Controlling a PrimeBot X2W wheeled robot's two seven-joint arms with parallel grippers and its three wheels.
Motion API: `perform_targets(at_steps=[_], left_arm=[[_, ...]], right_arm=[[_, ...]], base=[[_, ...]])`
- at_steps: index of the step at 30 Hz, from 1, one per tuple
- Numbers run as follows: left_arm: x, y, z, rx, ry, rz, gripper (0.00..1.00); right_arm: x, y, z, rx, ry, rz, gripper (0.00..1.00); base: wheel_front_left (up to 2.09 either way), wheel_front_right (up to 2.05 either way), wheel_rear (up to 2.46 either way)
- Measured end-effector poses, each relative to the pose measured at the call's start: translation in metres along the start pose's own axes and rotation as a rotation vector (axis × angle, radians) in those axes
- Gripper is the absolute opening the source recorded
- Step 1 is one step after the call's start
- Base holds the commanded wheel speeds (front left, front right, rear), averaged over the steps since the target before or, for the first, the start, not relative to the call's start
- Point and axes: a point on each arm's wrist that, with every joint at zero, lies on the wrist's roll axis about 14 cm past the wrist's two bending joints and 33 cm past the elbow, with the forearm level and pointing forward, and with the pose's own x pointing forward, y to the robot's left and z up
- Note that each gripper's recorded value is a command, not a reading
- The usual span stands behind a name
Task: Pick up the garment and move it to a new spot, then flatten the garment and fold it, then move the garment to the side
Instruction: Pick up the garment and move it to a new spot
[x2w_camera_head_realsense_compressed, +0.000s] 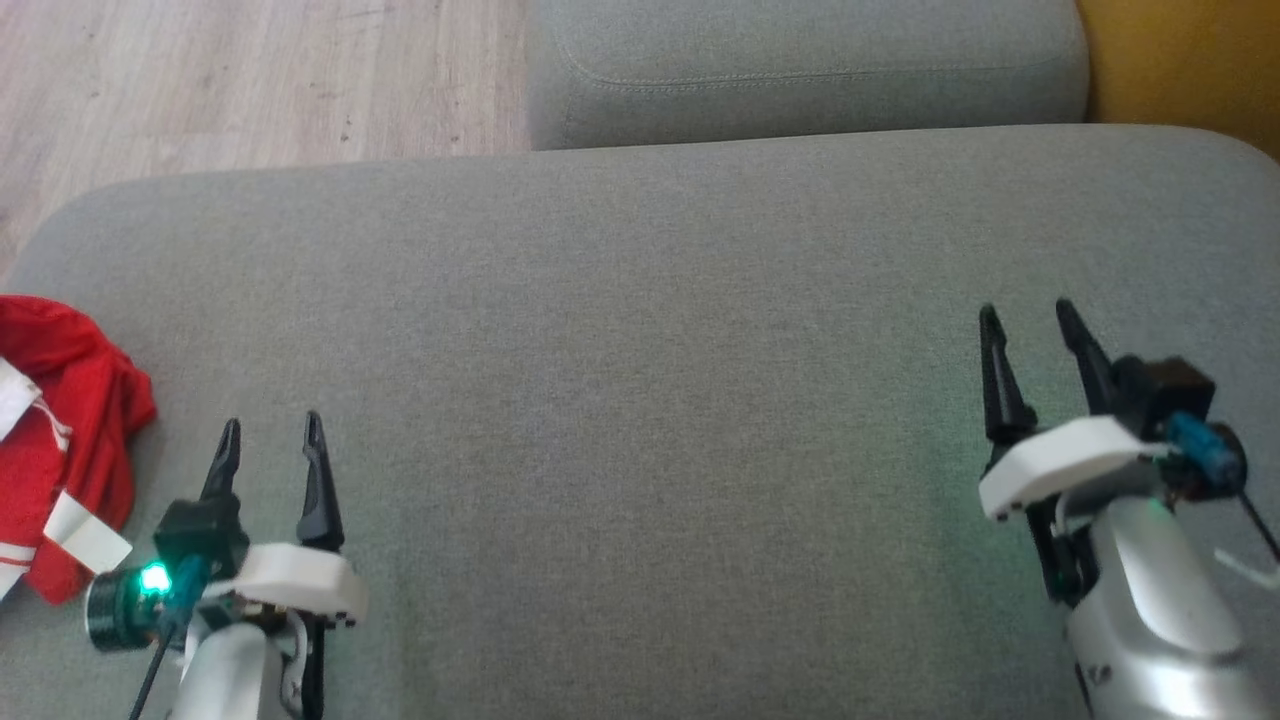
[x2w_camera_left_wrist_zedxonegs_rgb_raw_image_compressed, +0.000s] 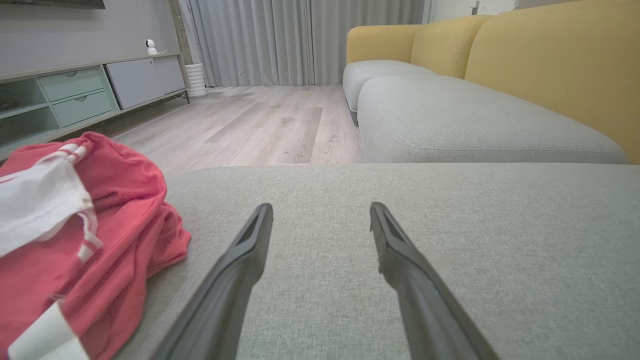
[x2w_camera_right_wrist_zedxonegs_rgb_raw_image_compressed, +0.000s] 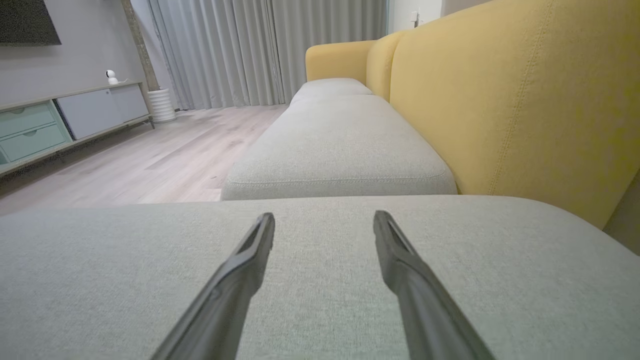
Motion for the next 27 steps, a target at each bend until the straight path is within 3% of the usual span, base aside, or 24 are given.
perform_targets(at_steps=[15, 27], left_arm=[[-0.018, 0.005, -0.009, -0.033, 0.003, 0.026, 1.0], [-0.028, 0.023, -0.01, -0.057, -0.001, 0.089, 1.0]], right_arm=[[-0.025, 0.001, -0.019, 0.028, 0.024, -0.01, 1.0], [-0.011, 0.023, -0.023, 0.035, 0.034, 0.05, 1.0]], base=[[0.0, 0.0, 0.0], [0.0, 0.0, 0.0]])
